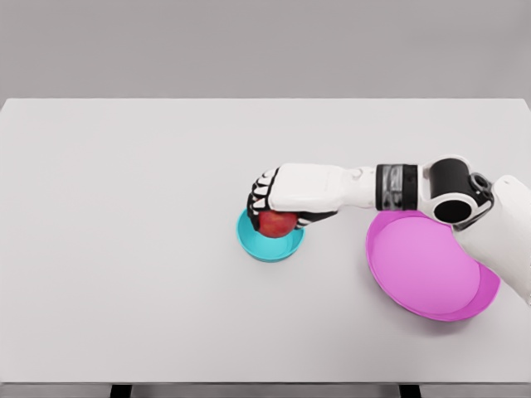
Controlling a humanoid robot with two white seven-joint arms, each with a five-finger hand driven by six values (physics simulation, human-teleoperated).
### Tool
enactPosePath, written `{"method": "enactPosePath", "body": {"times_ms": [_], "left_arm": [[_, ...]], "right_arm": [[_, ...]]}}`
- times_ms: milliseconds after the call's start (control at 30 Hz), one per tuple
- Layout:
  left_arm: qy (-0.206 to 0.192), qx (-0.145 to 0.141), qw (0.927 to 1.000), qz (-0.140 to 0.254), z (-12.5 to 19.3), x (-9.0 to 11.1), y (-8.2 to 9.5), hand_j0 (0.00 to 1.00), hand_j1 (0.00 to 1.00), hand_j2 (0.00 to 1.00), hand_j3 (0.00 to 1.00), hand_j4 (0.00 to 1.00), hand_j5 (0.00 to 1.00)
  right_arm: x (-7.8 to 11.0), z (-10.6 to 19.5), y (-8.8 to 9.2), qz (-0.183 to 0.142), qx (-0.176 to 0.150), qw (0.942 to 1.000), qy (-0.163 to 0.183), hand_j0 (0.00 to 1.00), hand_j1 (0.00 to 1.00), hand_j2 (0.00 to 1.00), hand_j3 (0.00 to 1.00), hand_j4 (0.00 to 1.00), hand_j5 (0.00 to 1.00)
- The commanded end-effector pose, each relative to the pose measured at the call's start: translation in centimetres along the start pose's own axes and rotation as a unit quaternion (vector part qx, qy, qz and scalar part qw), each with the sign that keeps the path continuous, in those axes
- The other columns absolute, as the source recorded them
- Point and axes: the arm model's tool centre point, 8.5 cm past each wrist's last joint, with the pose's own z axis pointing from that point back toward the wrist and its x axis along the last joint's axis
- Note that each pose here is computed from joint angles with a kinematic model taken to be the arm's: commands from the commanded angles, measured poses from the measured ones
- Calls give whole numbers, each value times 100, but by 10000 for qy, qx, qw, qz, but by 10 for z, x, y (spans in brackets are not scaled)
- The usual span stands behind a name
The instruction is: Put the apple from the pink plate into the blue bowl with your right arm
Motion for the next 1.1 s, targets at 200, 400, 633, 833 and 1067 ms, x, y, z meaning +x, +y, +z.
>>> {"method": "enactPosePath", "body": {"times_ms": [200,400,633,833,1067], "left_arm": [[3,0,10000,0,0,0,0,100,100,100,100,100,100],[-5,0,10000,0,0,1,0,100,100,100,100,100,100],[-5,0,10000,0,0,0,0,100,100,100,100,100,100],[-12,0,10000,0,0,1,0,100,100,100,100,100,100],[3,0,10000,0,0,0,0,100,100,100,100,100,100]], "right_arm": [[-5,-7,6,-117,80,9999,15,43,43,43,43,43,43],[-5,-8,6,-113,96,9999,9,45,45,45,45,45,45],[-6,-8,8,-128,113,9999,24,100,100,100,100,100,100],[-8,-3,-1,-18,77,10000,61,100,100,100,100,100,100],[-32,76,-44,360,-296,9948,903,100,100,100,100,100,100]]}}
